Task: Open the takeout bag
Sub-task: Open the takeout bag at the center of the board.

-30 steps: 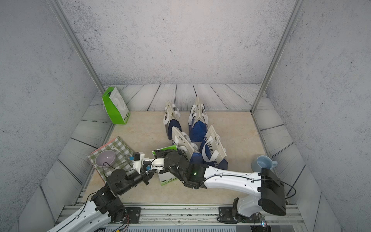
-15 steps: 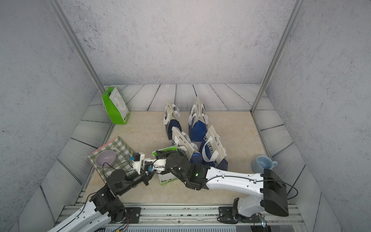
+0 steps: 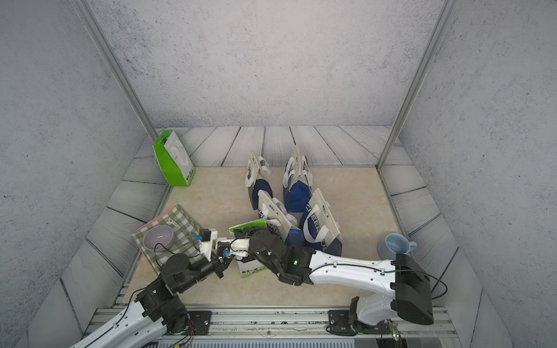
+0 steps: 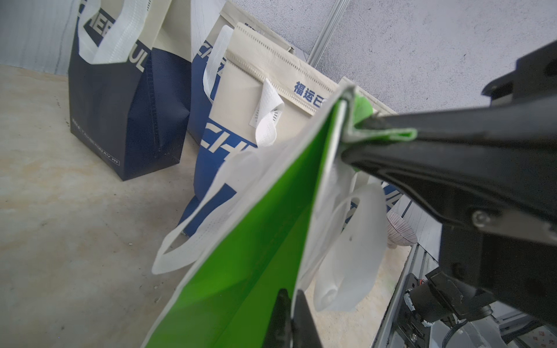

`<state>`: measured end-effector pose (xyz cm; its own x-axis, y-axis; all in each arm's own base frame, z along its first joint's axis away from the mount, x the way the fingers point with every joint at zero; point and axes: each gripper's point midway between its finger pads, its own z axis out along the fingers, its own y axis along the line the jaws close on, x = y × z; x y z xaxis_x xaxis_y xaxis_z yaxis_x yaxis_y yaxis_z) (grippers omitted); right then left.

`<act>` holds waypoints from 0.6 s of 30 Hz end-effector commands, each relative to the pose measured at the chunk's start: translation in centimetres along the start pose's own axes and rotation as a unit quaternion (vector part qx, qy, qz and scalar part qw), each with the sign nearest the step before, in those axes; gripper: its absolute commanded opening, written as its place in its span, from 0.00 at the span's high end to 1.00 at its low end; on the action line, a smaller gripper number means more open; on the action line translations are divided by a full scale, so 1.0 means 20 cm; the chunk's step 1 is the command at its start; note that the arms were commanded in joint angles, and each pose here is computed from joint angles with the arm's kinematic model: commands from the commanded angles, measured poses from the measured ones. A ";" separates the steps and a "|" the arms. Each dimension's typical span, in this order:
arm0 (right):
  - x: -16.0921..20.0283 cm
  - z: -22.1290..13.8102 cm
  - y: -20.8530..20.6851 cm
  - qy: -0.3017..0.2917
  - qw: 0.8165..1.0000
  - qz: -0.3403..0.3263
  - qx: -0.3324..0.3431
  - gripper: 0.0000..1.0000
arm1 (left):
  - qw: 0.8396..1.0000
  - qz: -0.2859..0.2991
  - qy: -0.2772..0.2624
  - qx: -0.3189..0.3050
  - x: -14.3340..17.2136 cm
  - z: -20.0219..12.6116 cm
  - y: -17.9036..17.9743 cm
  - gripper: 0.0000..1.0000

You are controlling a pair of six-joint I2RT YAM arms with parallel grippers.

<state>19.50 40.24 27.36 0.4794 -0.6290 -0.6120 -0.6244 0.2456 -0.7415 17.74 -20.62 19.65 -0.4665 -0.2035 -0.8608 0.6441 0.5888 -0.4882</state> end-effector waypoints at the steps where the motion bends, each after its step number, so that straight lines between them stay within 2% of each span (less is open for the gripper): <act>1: 0.00 -0.04 -0.04 0.005 1.000 0.007 0.005 1.00 | 1.000 0.012 -0.013 0.011 -0.06 -0.01 -0.04 1.00; 9: -0.04 -0.06 -0.16 0.006 0.999 0.047 -0.007 1.00 | 1.000 0.012 -0.010 0.005 -0.05 -0.02 -0.03 1.00; 18: -0.06 -0.11 -0.22 0.005 0.993 0.086 -0.075 1.00 | 1.000 0.018 -0.001 0.000 -0.03 -0.03 -0.02 1.00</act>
<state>20.39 39.37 29.62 0.3804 -0.6244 -0.6822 -0.7595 0.2099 -0.6157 17.65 -20.47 20.00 -0.4512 -0.1952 -0.8708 0.6526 0.5933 -0.4712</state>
